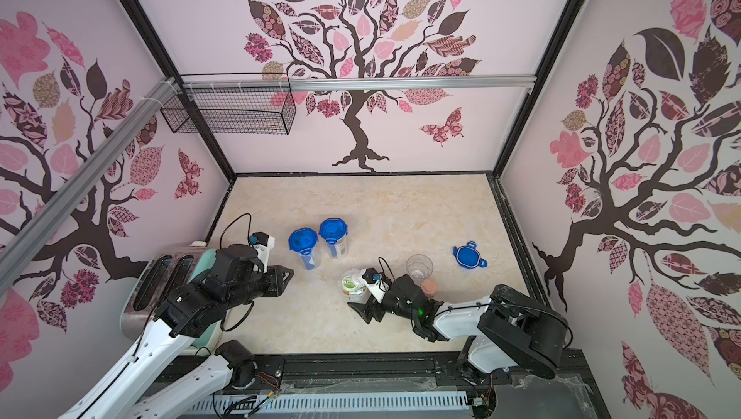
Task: Take out toiletry kits
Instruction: Pick up the container from the center of the board.
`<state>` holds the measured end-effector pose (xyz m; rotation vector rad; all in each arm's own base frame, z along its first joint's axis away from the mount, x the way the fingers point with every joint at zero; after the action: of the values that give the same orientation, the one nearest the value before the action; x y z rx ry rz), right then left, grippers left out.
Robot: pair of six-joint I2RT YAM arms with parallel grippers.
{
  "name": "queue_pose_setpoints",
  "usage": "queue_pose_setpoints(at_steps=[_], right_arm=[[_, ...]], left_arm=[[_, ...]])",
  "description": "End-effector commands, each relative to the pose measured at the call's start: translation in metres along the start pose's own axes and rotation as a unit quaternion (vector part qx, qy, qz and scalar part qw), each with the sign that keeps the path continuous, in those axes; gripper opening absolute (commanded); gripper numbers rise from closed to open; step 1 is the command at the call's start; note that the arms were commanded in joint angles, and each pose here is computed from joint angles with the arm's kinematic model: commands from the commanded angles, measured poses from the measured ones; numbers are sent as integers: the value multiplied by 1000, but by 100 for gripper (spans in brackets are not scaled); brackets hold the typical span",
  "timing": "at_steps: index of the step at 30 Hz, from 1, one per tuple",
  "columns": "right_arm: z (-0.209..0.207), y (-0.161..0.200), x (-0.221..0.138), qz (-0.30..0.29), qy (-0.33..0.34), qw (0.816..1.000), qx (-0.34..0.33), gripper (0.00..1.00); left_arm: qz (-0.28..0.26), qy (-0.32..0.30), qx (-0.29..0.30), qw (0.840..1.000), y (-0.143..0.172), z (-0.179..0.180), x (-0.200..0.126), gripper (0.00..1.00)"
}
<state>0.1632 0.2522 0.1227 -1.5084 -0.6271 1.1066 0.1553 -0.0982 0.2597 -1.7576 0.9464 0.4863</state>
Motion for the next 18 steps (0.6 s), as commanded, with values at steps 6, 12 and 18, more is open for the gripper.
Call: queue_pose_setpoints(at_steps=[6,12,18], right_arm=[[-3,-14,13,-31,13,999,10,83],[-3,-15,15,-42,14,999,17,77],[-3,-17,18,-44,11,999,17,70]], left_arm=[[-10,4,3,1000,-1,0,-1,30],[-10,5,4,1000,-1,0,-1,30],[-8,6,4,1000,-1,0,0,30]])
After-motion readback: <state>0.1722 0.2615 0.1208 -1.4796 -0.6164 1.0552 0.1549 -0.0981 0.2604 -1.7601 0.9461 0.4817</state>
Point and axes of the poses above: each gripper's point midway between its finger pads, its own x axis out along the fingers, its own z axis along the line the jaws close on, y = z × x, the point moved 7 cm from there along -x, back along the fingers, and after that the axes turned 4 degrees about -x, right-handed, at the moved point
